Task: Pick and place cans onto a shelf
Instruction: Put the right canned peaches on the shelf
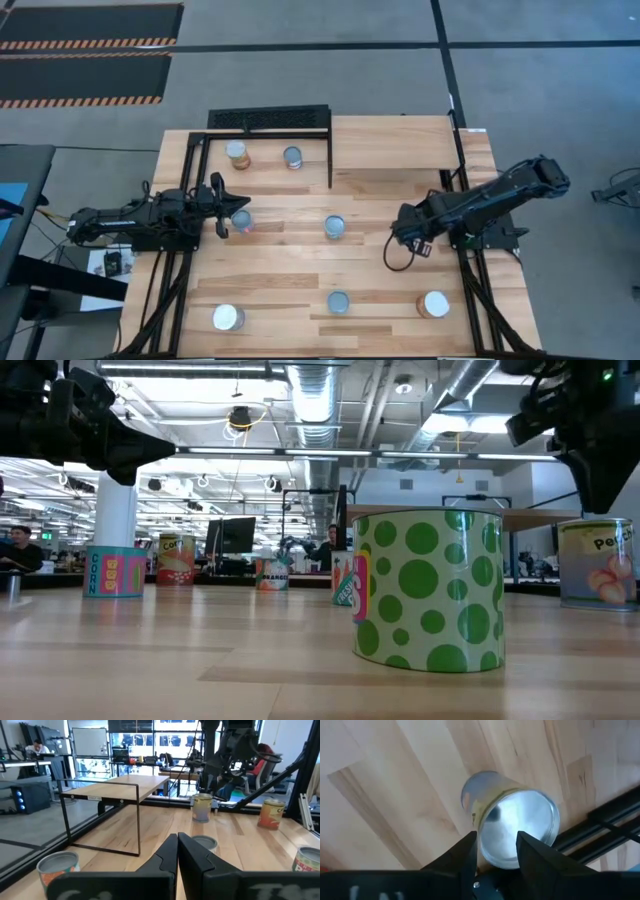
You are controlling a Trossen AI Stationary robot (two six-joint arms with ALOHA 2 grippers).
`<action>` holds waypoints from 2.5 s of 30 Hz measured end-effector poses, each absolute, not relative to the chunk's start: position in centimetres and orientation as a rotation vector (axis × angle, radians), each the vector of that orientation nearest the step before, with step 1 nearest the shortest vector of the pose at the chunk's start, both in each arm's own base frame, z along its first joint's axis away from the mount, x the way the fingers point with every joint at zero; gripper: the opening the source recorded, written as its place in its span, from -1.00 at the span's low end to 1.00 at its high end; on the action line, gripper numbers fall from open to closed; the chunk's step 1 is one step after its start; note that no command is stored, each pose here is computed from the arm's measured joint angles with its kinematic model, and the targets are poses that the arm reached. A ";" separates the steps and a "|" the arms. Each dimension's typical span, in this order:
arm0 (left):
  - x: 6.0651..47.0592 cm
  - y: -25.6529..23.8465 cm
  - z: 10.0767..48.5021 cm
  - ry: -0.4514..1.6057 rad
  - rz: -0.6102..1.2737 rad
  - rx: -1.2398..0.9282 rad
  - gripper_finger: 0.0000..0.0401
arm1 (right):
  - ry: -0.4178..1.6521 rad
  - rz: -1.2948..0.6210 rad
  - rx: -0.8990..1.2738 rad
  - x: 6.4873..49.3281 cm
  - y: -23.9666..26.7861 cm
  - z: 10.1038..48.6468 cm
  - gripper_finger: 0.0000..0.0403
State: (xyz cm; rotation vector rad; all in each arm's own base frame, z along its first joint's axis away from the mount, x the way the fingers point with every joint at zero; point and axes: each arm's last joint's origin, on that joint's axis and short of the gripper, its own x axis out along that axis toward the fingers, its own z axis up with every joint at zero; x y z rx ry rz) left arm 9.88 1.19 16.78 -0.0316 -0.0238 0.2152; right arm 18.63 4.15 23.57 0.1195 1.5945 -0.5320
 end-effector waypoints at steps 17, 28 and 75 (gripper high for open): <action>9.9 1.1 16.7 -0.021 0.196 -0.040 -1.00 | 1.588 -0.563 0.206 18.9 2.6 22.0 -0.71; 9.9 1.1 16.8 -0.022 0.200 -0.042 -1.00 | 1.397 -0.413 0.237 21.5 2.8 28.9 -0.98; 9.9 1.2 16.9 -0.030 0.226 -0.011 -1.00 | 1.497 -0.743 0.228 12.4 -24.3 38.8 -1.00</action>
